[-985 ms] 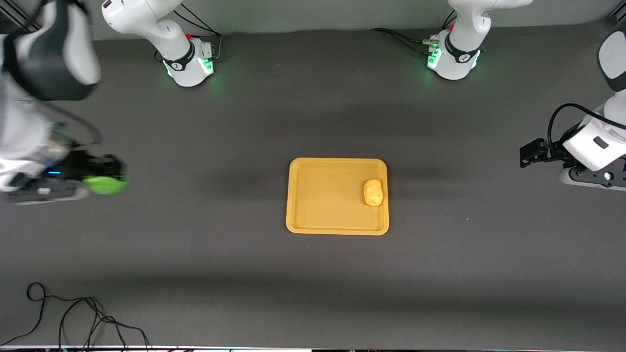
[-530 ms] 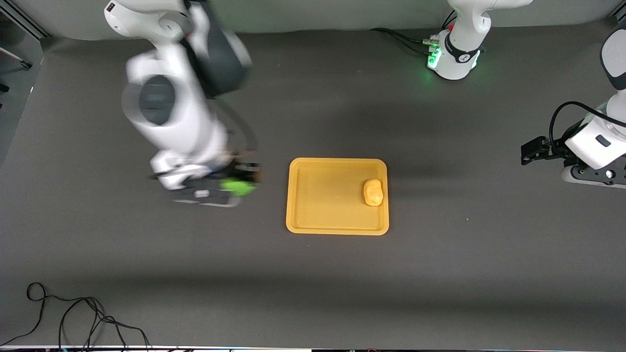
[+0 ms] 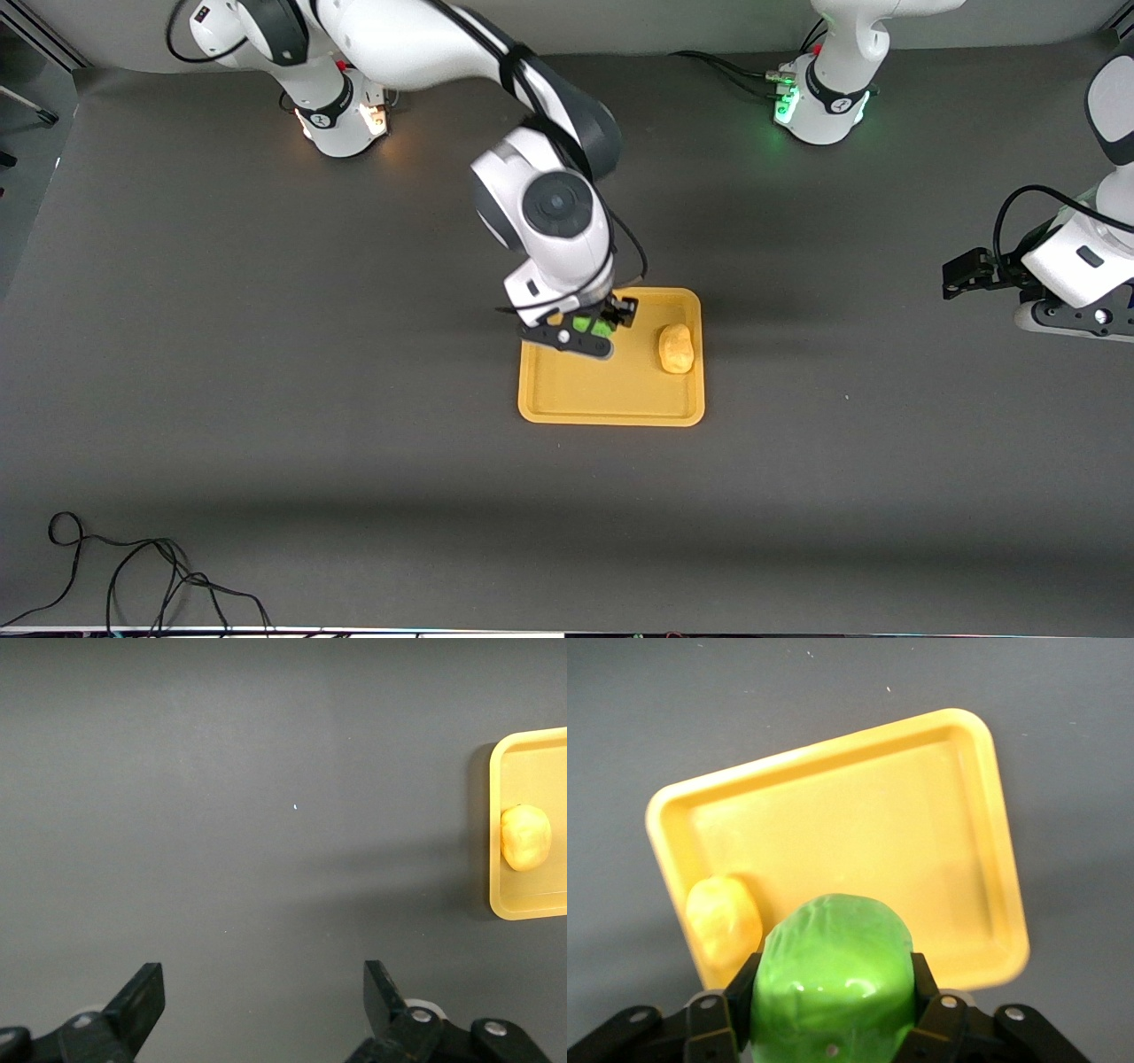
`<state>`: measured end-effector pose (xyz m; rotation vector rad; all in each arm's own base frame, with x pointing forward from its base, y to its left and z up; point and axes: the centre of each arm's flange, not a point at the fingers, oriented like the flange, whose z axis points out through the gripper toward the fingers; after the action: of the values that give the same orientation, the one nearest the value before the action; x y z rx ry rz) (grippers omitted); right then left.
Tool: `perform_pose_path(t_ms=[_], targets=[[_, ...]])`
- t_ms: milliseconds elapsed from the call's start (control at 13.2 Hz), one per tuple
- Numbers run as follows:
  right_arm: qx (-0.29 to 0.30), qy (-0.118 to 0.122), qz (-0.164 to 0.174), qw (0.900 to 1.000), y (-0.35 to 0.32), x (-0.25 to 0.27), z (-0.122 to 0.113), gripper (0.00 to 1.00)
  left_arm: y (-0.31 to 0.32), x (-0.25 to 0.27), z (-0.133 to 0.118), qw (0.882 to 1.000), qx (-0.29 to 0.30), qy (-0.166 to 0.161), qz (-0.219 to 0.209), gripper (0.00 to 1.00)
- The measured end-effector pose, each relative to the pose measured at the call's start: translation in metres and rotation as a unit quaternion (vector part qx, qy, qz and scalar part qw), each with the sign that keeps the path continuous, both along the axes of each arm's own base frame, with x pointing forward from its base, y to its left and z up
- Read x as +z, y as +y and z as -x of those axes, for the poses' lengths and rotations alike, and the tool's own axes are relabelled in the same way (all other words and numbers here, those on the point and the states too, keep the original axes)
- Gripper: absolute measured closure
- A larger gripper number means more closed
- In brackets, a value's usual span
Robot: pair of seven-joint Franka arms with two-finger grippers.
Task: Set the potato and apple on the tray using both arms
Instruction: 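Carry the green apple over the tray with the right gripper and lower it, then open the right gripper, releasing the apple, and withdraw it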
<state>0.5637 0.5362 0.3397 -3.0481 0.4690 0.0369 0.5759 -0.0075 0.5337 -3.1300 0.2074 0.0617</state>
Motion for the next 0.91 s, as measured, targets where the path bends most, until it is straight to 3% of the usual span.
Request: perform_pose_path(t_ms=[303, 758, 909], targets=[[0.008, -0.018, 0.02, 1.0, 0.01, -0.096, -0.002, 0.32, 0.0, -0.003, 0.0, 1.0, 0.0, 0.003, 0.0, 0.0], [0.02, -0.028, 0.021, 0.999, 0.022, -0.135, 0.007, 0.31, 0.0, -0.01, 0.002, 1.0, 0.0, 0.01, 0.0, 0.0], [0.019, -0.029, 0.021, 0.999, 0.022, -0.137, 0.006, 0.14, 0.0, -0.01, 0.002, 1.0, 0.0, 0.01, 0.0, 0.0]])
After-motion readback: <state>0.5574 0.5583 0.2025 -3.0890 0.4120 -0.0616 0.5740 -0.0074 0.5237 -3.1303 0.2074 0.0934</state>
